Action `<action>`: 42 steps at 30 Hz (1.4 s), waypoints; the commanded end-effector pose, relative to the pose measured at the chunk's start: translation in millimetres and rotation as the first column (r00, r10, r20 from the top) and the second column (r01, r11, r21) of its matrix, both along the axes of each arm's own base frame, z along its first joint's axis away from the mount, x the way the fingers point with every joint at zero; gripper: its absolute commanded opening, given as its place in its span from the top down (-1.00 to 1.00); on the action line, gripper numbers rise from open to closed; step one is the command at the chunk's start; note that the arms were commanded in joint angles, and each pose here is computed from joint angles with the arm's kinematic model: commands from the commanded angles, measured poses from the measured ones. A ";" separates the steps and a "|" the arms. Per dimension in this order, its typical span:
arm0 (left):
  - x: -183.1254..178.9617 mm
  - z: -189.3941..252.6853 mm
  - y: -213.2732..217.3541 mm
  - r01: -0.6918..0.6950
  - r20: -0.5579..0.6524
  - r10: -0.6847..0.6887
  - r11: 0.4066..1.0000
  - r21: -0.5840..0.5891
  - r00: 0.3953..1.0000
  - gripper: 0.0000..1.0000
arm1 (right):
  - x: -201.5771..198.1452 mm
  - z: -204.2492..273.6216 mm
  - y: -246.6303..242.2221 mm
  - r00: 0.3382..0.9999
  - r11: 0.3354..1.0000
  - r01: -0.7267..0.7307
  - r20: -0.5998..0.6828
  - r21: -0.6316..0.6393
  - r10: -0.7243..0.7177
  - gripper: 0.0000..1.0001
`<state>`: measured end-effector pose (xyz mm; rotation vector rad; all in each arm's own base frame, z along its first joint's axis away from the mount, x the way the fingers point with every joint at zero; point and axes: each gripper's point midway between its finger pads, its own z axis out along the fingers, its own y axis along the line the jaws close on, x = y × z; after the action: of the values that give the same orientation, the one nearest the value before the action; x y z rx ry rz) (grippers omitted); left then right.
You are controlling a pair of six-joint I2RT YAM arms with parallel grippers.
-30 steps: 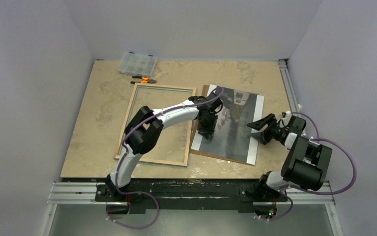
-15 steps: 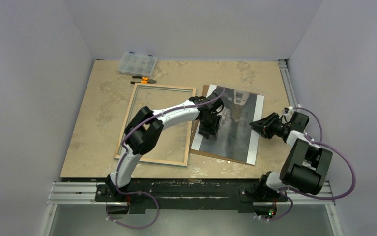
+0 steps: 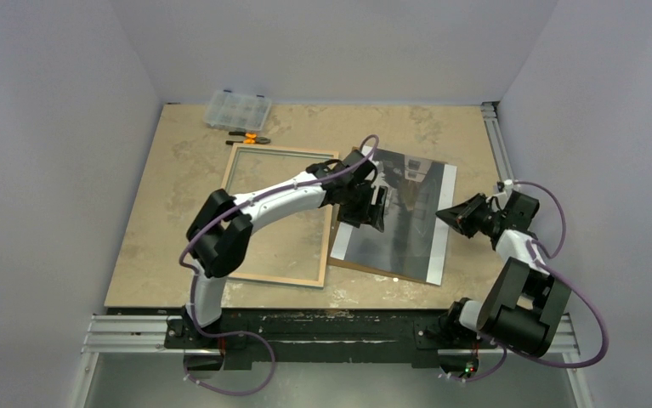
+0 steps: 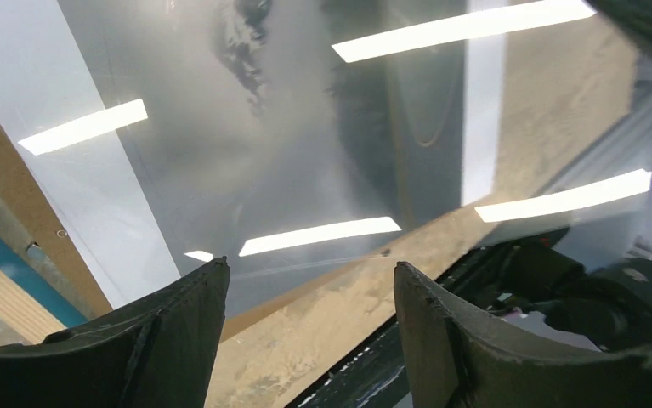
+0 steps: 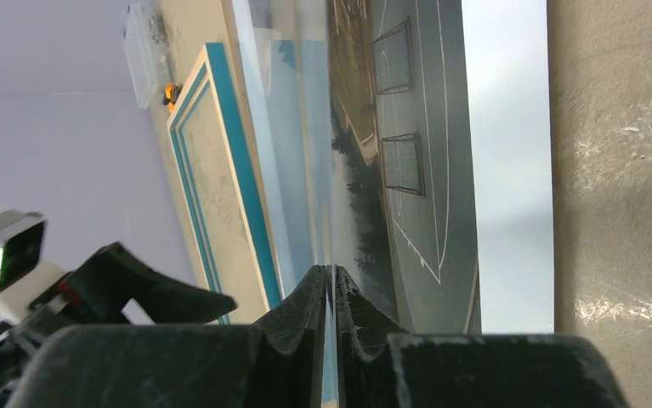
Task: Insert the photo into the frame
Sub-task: Pick up the photo frame item at the center of the board.
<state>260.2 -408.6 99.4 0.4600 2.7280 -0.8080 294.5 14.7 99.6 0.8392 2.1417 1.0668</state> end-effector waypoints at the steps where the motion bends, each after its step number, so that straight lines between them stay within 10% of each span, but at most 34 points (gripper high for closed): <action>1: 12.5 92.4 -0.1 0.008 0.129 0.027 0.965 -0.261 0.991 -0.40 | 10.5 19.5 -5.9 0.998 0.999 0.033 0.059 -0.025 -0.031 0.92; 16: 11.4 225.9 117.0 -0.134 0.380 0.314 0.892 -0.432 0.870 -0.71 | 33.5 104.9 10.3 0.976 0.994 0.054 0.207 0.096 -0.073 1.00; 32: 15.6 214.4 170.2 -0.293 0.430 0.410 0.903 -0.313 0.804 -0.74 | 26.5 209.8 100.1 0.910 0.967 -0.161 0.409 0.196 0.068 1.00; 42: 19.9 197.8 182.5 -0.354 0.418 0.435 0.898 -0.261 0.797 -0.71 | -10.2 117.9 126.4 0.955 0.970 -0.194 0.255 0.147 0.152 1.00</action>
<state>274.0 -235.7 304.1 0.0357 2.1653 -0.7566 297.9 143.0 256.7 0.5353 1.9178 1.4359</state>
